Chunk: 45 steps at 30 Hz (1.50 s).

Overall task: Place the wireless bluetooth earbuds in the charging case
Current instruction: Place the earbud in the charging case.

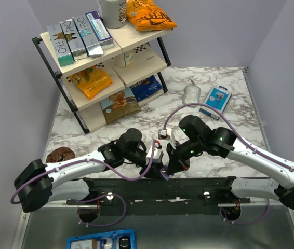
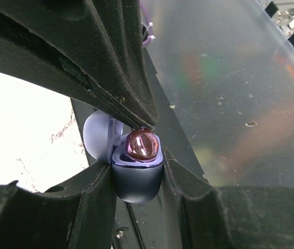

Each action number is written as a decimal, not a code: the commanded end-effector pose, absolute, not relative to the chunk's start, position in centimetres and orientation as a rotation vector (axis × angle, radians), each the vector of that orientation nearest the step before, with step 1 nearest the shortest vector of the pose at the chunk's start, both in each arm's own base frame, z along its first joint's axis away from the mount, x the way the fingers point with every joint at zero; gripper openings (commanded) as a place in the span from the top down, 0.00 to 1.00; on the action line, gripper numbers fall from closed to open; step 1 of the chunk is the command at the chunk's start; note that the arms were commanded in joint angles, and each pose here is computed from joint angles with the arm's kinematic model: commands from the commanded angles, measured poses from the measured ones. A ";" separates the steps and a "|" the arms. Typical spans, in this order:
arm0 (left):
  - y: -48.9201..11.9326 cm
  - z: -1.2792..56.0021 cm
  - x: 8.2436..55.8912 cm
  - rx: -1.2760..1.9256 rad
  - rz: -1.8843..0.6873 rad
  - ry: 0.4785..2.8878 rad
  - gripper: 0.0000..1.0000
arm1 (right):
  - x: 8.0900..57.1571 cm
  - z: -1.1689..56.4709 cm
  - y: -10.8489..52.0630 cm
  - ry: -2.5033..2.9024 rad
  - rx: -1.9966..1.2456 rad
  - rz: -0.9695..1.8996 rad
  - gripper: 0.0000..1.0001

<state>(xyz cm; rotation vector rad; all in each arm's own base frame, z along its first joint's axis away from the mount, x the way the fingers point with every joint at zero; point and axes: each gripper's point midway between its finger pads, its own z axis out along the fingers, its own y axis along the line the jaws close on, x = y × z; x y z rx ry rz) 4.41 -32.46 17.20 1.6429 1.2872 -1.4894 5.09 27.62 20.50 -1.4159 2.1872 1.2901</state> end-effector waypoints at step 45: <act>-33.9 18.1 5.3 1.565 -1.300 1.178 1.00 | 6.5 20.3 27.2 2.254 -1.306 1.165 0.96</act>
